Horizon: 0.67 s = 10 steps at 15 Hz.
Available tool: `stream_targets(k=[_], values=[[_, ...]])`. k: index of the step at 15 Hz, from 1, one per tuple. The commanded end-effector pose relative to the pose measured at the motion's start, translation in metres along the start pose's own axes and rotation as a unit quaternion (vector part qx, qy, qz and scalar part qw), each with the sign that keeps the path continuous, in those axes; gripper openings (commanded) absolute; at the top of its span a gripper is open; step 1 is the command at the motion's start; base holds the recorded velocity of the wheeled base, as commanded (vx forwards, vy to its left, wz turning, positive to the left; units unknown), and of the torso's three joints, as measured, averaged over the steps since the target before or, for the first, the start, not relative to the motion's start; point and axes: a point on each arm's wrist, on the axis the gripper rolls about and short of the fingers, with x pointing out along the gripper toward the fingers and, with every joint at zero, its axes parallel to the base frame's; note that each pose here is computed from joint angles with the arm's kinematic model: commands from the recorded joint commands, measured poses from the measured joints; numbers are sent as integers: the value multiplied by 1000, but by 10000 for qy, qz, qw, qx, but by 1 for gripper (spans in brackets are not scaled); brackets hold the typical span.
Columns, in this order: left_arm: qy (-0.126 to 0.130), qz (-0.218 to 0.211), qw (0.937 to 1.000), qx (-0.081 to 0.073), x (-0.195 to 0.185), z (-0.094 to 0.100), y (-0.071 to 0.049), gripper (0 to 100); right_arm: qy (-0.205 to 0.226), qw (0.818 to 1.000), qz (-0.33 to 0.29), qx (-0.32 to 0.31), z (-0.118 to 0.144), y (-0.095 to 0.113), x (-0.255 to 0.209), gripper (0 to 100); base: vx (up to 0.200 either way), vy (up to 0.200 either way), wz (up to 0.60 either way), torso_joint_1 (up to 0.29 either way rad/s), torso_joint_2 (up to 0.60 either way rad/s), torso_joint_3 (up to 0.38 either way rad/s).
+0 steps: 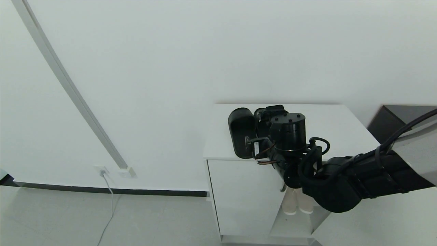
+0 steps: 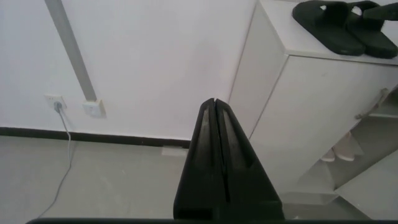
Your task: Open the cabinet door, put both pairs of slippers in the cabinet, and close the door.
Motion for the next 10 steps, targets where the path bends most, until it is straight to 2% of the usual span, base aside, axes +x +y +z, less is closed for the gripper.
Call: stream_targets(k=[1, 3, 7, 10], values=[[-3, -2, 10000, -1, 0, 0, 0, 0, 36, 10000, 4, -17, -5, 1, 2, 100, 200, 0, 0, 12, 2, -2], [-3, -2, 10000, -1, 0, 0, 0, 0, 41, 10000, -12, -28, -17, 3, 7, 100, 200, 0, 0, 2, 0, 0], [-4, 13, 10000, -9, 0, 0, 0, 0, -15, 10000, -7, -4, -37, 11, 21, 100, 0, 0, 0, 0, 0, 0], [-11, 5, 10000, -1, 0, 0, 0, 0, -190, 9997, -68, 130, -40, 12, 35, 100, 0, 0, 0, 0, 0, 0]])
